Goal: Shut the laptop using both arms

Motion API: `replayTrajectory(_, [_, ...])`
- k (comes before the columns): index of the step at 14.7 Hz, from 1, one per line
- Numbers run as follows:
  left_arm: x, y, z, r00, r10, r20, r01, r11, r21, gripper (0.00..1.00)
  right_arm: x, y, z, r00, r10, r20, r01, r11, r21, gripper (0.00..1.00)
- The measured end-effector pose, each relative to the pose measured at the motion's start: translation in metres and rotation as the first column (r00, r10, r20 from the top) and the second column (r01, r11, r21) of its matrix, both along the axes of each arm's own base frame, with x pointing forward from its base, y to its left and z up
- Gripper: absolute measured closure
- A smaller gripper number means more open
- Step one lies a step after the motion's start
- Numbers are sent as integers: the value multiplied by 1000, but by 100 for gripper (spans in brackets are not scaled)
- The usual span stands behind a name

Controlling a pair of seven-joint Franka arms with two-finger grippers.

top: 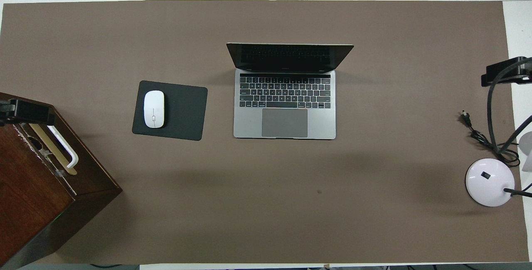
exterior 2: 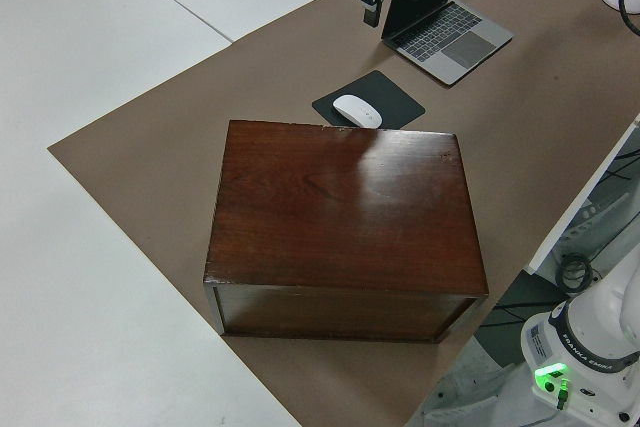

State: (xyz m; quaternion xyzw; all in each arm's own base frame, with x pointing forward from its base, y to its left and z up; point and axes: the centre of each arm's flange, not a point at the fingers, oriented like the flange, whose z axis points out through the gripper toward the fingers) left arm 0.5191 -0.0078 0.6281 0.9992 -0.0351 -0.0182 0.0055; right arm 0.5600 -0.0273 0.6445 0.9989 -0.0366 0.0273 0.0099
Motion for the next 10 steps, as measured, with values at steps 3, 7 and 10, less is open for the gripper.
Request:
replayTrajectory(3, [0, -1, 0, 1000, -3, 0, 3, 1000, 0, 0, 0, 1, 0, 1000, 2, 0, -2, 1000, 0, 0])
replayTrajectory(7, [0, -2, 0, 1000, -4, 0, 4, 1000, 0, 0, 4, 4, 5, 998, -37, 41, 37, 999, 3, 0])
replayTrajectory(10, [0, -1, 0, 1000, -2, 1, 2, 1000, 0, 0, 9, 10, 13, 994, -67, 84, 66, 998, 9, 0])
